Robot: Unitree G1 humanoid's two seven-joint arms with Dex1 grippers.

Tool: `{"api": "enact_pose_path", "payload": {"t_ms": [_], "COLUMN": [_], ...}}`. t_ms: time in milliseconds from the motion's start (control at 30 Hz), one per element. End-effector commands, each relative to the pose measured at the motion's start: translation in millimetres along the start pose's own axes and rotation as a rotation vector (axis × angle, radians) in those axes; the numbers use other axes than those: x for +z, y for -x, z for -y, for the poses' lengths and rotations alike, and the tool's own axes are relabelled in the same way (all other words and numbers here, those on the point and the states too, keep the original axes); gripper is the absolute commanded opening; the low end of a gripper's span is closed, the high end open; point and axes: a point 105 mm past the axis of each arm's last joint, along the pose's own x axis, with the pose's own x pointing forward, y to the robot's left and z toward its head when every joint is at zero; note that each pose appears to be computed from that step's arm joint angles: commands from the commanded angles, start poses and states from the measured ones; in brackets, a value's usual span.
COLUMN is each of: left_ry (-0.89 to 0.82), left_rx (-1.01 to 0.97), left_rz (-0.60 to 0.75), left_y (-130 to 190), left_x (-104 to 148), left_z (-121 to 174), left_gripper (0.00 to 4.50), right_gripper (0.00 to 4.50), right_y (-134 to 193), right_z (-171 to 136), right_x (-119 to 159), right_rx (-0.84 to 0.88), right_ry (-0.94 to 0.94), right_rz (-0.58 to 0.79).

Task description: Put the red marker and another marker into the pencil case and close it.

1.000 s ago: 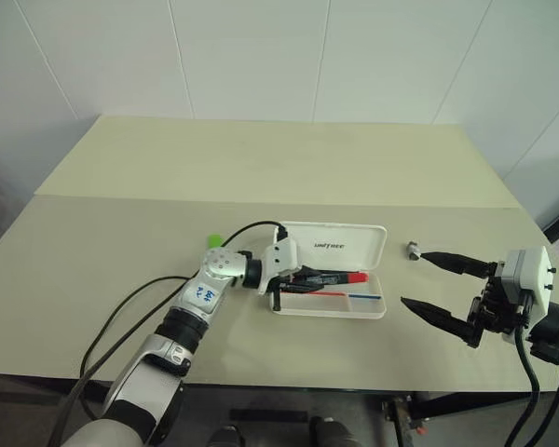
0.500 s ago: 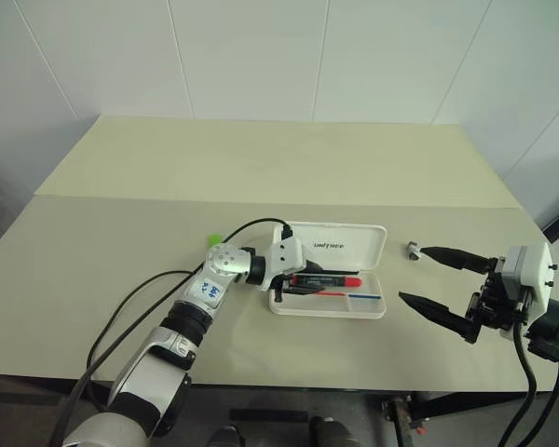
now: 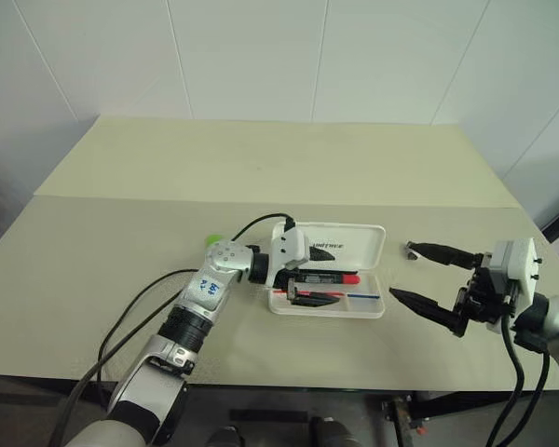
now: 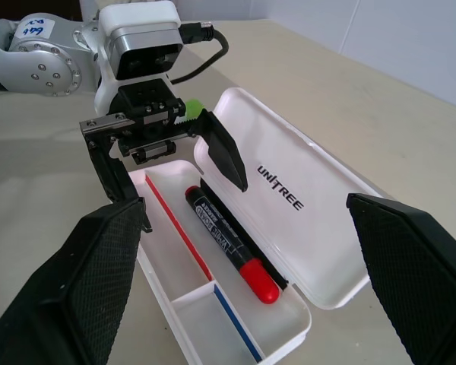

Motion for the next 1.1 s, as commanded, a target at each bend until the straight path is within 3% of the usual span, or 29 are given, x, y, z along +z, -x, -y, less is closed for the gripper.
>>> {"api": "enact_pose_path", "payload": {"t_ms": [33, 133, 267, 433, 633, 767, 967, 1100], "left_ry": [-0.012, 0.019, 0.064, 0.137, 0.16, 0.208, 0.325, 0.375], "left_rx": [0.003, 0.042, 0.282, 0.53, 0.723, 0.974, 1.228, 1.291], "left_rz": [0.05, 0.035, 0.083, 0.12, 0.048, 0.067, -0.01, -0.063], "left_y": [6.6, 18.4, 47.0, 85.4, 114.8, 139.2, 153.4, 152.4], "left_x": [16.7, 13.6, 17.5, 17.9, 3.0, -5.6, -38.1, -52.2], "left_z": [4.6, 9.4, 0.8, 10.2, 23.8, 18.5, 22.2, 18.4], "left_gripper": [4.46, 4.46, 4.46, 4.46, 4.46, 4.46, 4.46, 4.46], "right_gripper": [4.5, 4.5, 4.5, 4.5, 4.5, 4.5, 4.5, 4.5], "right_y": [-2.6, -6.0, -11.9, -15.6, -22.8, -28.1, -29.6, -28.2], "right_z": [1.5, 3.8, 7.2, 11.7, 14.2, 12.4, 9.5, 8.5], "right_x": [5.8, 4.6, 3.2, 0.6, -2.0, -2.8, -2.2, -1.6], "right_rx": [0.017, 0.035, 0.071, 0.108, 0.148, 0.173, 0.179, 0.174], "right_ry": [0.024, 0.021, 0.019, 0.014, 0.004, -0.004, -0.006, -0.008], "right_rz": [0.028, 0.034, 0.041, 0.041, 0.05, 0.06, 0.066, 0.065]}}
